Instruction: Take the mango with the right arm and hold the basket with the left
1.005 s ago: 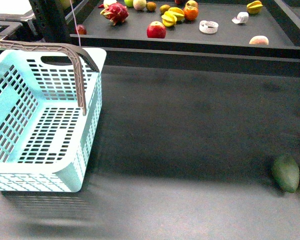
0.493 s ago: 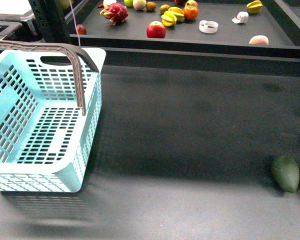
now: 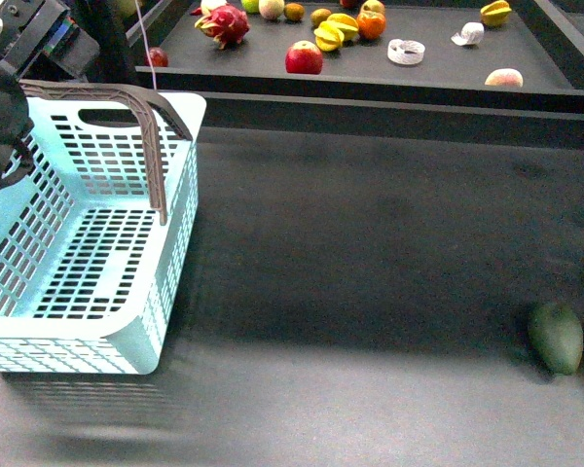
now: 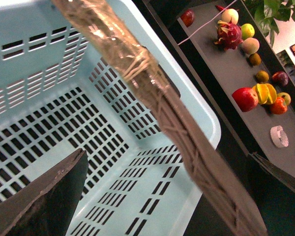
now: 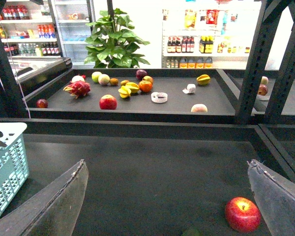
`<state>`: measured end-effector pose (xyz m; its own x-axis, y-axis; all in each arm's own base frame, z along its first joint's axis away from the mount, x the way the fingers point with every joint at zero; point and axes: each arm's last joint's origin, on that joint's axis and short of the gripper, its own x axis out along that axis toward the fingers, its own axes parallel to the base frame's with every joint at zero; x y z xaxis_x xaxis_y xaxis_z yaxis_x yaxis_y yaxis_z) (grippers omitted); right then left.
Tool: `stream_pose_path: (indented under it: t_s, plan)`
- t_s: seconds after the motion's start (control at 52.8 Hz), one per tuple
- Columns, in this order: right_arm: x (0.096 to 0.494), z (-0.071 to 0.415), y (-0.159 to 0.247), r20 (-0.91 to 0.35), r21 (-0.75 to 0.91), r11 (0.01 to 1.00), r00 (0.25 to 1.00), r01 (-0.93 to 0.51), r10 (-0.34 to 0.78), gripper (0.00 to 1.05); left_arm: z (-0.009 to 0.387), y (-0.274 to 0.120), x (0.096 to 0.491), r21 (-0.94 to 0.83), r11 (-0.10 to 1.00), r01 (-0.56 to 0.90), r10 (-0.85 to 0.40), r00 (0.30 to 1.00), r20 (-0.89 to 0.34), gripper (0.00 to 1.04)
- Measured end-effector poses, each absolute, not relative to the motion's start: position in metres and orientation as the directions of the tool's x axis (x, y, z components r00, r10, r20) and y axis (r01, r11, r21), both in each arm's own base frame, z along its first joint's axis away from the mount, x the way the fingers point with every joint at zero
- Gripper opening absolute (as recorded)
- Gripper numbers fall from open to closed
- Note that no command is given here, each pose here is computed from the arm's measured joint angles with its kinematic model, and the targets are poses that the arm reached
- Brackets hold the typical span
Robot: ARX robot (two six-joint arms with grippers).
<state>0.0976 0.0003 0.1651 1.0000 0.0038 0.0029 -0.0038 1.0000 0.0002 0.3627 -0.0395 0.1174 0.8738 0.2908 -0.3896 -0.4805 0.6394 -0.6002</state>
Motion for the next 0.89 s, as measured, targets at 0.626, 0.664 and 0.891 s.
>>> stream_pose_path:
  t_s: [0.626, 0.664, 0.891]
  plan:
    - [0.098, 0.165, 0.000, 0.003, 0.000, 1.000, 1.000, -0.004, 0.004, 0.97, 0.109, -0.025, 0.420, -0.712, 0.545, -0.443, 0.281, 0.897, -0.342, 0.64]
    - [0.098, 0.165, 0.000, 0.003, 0.000, 1.000, 1.000, -0.004, 0.004, 0.97, 0.108, -0.025, 0.420, -0.711, 0.545, -0.444, 0.281, 0.896, -0.344, 0.57]
    - [0.098, 0.165, 0.000, 0.003, 0.000, 1.000, 1.000, -0.004, 0.004, 0.97, 0.108, -0.038, 0.414, -0.751, 0.514, -0.415, 0.223, 0.910, -0.350, 0.13]
